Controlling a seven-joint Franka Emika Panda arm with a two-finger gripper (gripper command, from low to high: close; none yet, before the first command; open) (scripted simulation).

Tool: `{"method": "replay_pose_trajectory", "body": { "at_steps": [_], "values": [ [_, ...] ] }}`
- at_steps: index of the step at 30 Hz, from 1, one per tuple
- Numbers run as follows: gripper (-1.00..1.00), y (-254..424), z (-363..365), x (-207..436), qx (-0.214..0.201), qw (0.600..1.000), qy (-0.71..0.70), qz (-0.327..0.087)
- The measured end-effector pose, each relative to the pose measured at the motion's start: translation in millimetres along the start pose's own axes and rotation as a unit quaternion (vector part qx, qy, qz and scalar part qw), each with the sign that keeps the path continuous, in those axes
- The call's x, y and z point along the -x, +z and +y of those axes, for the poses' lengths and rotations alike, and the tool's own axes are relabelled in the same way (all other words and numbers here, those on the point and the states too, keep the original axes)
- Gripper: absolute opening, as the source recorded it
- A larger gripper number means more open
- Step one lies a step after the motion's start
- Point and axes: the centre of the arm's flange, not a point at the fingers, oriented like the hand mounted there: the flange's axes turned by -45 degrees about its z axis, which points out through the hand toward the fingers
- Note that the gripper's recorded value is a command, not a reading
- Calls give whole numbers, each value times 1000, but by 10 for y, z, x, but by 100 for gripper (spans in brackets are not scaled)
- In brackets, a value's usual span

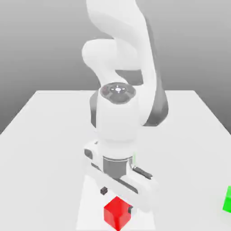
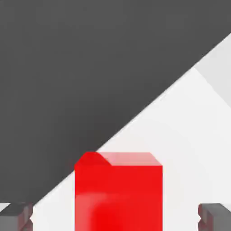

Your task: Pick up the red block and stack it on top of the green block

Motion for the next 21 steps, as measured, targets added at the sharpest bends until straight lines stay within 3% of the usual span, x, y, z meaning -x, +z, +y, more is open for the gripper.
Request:
{"method": "replay_pose_trajectory", "body": {
  "at_steps": [7, 12, 21],
  "values": [
    [-100, 23, -1, 2, -1, 1000, 0, 0],
    [-100, -509, -36, 26, 0, 1000, -3, 0],
    [-100, -795, -1583, 1652, 2, 990, -141, -2]
  ]
}}
